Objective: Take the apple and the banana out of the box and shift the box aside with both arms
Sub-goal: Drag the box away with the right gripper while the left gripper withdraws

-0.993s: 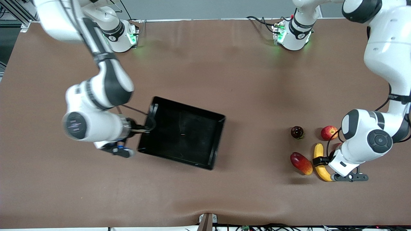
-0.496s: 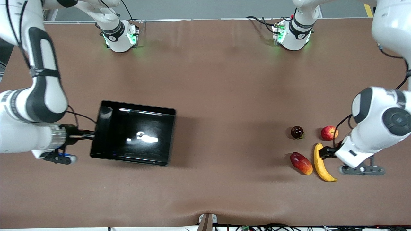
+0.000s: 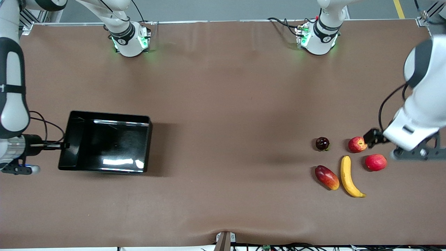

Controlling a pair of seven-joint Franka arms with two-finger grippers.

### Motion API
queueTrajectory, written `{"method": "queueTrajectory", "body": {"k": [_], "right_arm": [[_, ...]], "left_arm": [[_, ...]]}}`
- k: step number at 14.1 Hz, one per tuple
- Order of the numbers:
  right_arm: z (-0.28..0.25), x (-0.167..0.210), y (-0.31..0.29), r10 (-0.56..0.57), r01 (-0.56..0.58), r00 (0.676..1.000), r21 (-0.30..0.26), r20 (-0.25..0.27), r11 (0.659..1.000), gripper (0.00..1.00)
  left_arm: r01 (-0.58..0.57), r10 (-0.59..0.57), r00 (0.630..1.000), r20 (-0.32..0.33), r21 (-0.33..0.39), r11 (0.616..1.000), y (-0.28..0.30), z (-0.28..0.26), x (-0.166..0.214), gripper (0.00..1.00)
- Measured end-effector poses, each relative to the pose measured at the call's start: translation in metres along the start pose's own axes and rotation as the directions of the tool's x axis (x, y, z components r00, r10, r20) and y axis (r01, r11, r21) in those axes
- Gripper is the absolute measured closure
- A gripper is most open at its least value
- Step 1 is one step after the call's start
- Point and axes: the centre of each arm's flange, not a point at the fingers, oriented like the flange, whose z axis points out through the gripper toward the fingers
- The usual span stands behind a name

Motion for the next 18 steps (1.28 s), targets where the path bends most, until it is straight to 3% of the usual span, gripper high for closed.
{"method": "queueTrajectory", "body": {"k": [7, 12, 16, 18], "right_arm": [[0.058, 0.005, 0.079, -0.029, 0.030, 0.999, 0.019, -0.031, 0.999, 0.94], [0.077, -0.001, 0.098, -0.022, 0.023, 0.999, 0.024, -0.041, 0.999, 0.92], [0.077, -0.003, 0.098, -0.053, 0.054, 0.998, 0.029, -0.031, 0.998, 0.53], [0.067, -0.002, 0.103, -0.077, 0.079, 0.996, 0.022, -0.054, 0.997, 0.33]], "left_arm": [[0.084, -0.076, 0.995, 0.062, -0.141, 0.986, -0.009, -0.075, -0.049, 0.00], [0.115, -0.104, 0.991, 0.079, -0.146, 0.983, -0.011, -0.097, -0.091, 0.00], [0.118, -0.107, 0.991, 0.086, -0.140, 0.983, -0.013, -0.101, -0.110, 0.00], [0.117, -0.105, 0.990, 0.092, -0.139, 0.983, -0.013, -0.098, -0.111, 0.00]]}}
